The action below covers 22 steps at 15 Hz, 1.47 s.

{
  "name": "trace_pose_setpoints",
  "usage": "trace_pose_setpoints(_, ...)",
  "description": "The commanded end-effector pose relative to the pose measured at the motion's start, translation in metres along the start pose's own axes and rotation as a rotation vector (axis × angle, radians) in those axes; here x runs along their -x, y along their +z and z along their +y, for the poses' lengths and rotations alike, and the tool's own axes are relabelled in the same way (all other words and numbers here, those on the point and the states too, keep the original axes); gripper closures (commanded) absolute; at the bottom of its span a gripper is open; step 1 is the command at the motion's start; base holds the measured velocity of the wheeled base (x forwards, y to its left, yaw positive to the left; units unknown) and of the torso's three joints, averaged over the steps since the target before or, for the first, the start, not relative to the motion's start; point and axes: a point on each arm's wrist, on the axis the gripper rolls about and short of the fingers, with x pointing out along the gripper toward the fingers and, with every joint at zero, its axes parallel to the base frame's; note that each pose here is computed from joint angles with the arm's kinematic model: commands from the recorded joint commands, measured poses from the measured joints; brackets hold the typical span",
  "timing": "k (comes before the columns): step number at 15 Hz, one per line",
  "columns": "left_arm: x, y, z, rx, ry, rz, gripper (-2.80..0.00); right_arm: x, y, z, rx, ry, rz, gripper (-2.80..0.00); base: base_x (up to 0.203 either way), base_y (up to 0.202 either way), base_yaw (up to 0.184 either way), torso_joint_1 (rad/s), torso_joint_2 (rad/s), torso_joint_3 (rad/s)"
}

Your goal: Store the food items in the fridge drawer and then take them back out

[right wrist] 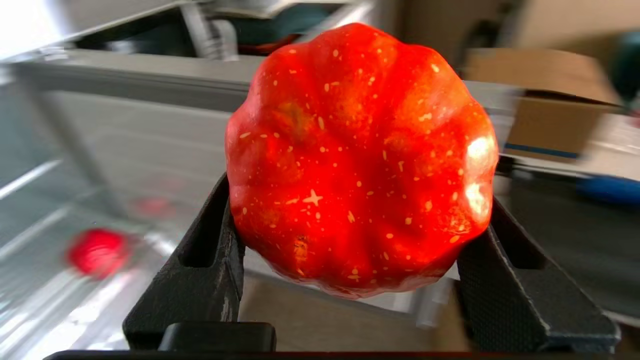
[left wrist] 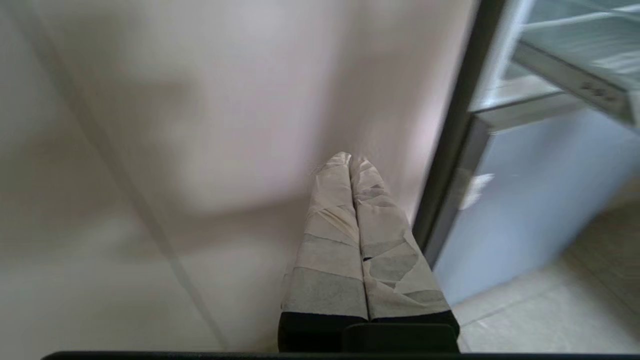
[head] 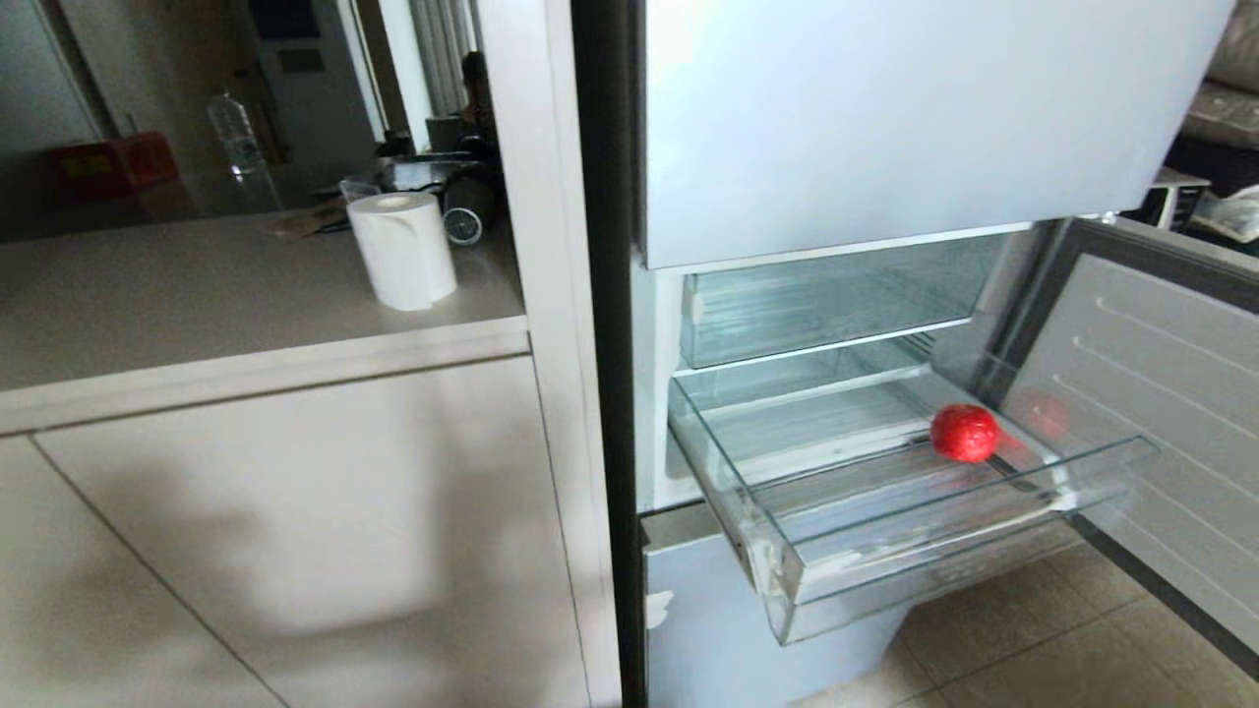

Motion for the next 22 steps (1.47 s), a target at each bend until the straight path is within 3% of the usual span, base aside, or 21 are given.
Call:
trace_pose_setpoints(1, 0.000, 0.000, 0.000, 0.000, 0.000, 0.002, 0.00, -0.001, 0.000, 0.000, 0.002, -0.012, 0.004, 0.00, 0.001, 0.011, -0.172, 0.002, 0.00, 0.002)
trace_pose_setpoints(7, 0.000, 0.000, 0.000, 0.000, 0.000, 0.001, 0.00, -0.018, 0.009, 0.005, 0.004, -0.050, -0.028, 0.00, -0.003, 0.008, -0.156, 0.002, 0.00, 0.001)
trace_pose_setpoints(11, 0.000, 0.000, 0.000, 0.000, 0.000, 0.000, 0.00, -0.079, 0.017, 0.004, -0.025, -0.105, 0.080, 0.00, 0.000, 0.000, 0.000, 0.000, 0.00, 0.000)
trace_pose_setpoints(14, 0.000, 0.000, 0.000, 0.000, 0.000, 0.002, 0.00, -0.131, 0.010, -0.010, -0.052, -0.187, 0.141, 0.00, 0.000, 0.000, 0.000, 0.000, 0.00, 0.000)
trace_pose_setpoints(18, 0.000, 0.000, 0.000, 0.000, 0.000, 0.002, 0.00, -0.188, -0.005, -0.056, -0.078, -0.319, 0.176, 0.00, 0.000, 0.000, 0.000, 0.000, 0.00, 0.000)
trace_pose_setpoints(22, 0.000, 0.000, 0.000, 0.000, 0.000, 0.002, 0.00, -0.237, -0.022, -0.131, -0.116, -0.451, 0.235, 0.00, 0.000, 0.000, 0.000, 0.000, 0.00, 0.000)
